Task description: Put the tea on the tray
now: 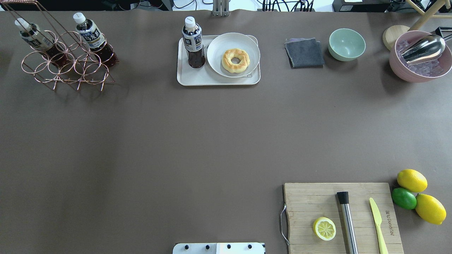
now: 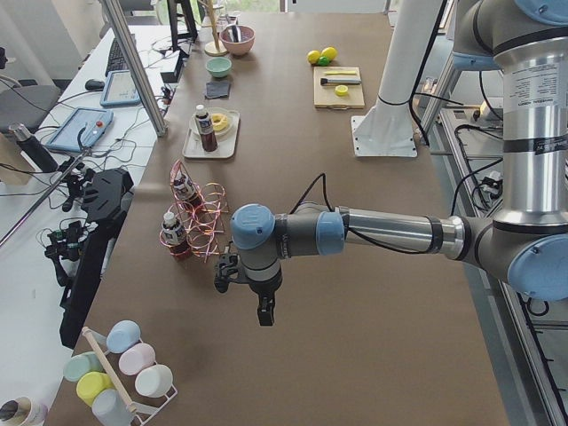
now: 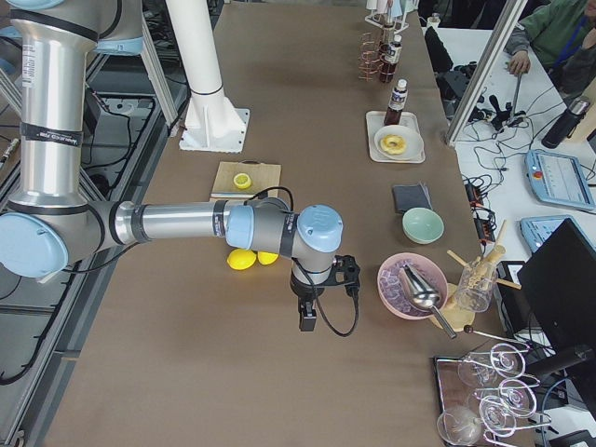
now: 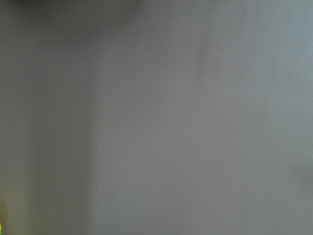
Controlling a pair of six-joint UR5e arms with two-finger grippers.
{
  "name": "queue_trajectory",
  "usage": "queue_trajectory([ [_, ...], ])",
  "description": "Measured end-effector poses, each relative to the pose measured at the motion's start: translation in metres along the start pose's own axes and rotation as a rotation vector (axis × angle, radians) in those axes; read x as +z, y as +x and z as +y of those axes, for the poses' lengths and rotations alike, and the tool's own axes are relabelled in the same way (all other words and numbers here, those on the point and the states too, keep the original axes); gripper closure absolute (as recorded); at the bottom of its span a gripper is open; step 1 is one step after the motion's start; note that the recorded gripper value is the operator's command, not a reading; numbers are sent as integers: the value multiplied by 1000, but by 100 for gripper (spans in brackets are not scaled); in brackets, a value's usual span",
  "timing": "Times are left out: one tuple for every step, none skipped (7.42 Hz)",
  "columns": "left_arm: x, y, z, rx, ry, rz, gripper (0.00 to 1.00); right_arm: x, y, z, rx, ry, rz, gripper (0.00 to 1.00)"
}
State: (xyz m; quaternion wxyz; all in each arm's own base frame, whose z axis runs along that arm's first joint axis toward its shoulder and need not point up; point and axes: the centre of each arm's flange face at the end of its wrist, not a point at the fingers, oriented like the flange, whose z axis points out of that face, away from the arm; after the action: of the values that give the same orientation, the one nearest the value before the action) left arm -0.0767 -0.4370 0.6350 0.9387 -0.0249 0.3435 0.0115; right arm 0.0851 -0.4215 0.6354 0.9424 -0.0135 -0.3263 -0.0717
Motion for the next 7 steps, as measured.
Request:
queue_trajectory([
  [0,0,0,0,0,0,1,0,-1,-1,-7,3,1,0],
  [0,0,0,-1,-1,0,1,0,-2,-1,-12,7,1,0],
  [0,0,0,-1,-1,0,1,0,-2,-2,-14,9,2,0],
  [0,0,0,-1,-1,0,1,1,-2,-2,-15,10,2,0],
  [1,0,0,-2,-2,0,1,1,-2,-2,-15,10,2,0],
  [2,-1,0,-4,-4,1,1,0,-2,-2,-16,11,2,0],
  [2,-2,0,-5,-6,2,1,0,-3,-2,-16,12,2,0],
])
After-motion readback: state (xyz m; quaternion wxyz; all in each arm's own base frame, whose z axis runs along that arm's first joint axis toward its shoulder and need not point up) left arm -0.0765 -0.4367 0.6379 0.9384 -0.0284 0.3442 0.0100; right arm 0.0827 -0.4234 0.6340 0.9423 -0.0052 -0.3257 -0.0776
